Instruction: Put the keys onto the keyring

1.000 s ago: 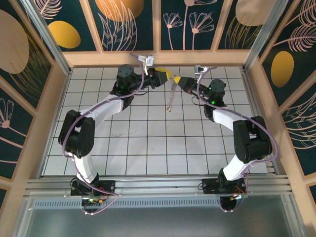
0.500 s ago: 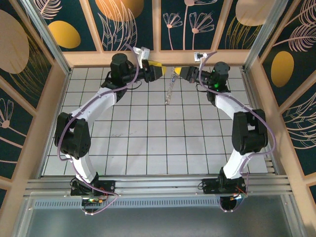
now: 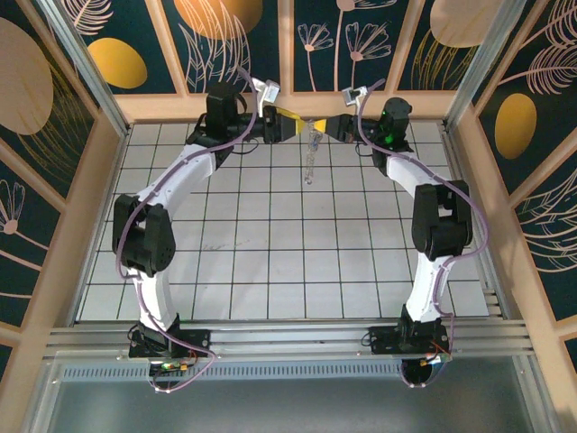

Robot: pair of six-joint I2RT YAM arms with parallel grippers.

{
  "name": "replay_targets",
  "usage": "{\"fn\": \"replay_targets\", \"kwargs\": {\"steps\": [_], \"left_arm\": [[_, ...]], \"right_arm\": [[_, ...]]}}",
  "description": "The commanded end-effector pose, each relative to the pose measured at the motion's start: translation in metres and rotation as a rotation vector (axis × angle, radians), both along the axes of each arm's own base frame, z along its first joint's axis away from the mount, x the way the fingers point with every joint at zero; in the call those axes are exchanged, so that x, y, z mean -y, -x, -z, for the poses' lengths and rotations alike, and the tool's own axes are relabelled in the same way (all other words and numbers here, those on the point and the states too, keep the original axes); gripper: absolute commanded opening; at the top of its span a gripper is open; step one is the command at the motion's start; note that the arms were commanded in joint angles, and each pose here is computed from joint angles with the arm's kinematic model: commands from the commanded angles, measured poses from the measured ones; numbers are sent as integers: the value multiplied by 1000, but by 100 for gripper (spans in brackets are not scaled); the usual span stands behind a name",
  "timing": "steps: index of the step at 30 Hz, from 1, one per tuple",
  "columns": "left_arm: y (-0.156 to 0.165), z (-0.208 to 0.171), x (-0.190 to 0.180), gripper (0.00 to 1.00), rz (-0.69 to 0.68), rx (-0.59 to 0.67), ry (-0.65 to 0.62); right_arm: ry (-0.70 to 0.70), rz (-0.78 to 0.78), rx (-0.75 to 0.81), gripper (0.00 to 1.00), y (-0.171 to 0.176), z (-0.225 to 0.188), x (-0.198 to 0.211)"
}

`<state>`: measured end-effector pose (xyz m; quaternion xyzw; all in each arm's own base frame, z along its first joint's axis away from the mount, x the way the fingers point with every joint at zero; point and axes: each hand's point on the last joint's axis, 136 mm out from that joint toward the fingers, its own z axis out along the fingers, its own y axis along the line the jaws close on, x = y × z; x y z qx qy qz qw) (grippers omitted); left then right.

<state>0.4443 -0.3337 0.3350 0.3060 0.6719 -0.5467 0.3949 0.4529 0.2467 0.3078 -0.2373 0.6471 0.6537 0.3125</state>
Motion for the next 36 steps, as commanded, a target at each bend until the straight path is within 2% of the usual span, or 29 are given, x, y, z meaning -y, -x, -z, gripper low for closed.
{"fn": "replay_targets", "kwargs": {"steps": [1, 25, 36], "left_arm": [[-3, 3, 2, 45, 38, -11, -12], [-22, 13, 8, 42, 47, -37, 18], [-26, 3, 4, 41, 38, -29, 53]], "right_arm": [[-19, -56, 78, 0, 7, -24, -5], [-11, -86, 61, 0, 6, -22, -25], [6, -86, 57, 0, 5, -16, -26]]}}
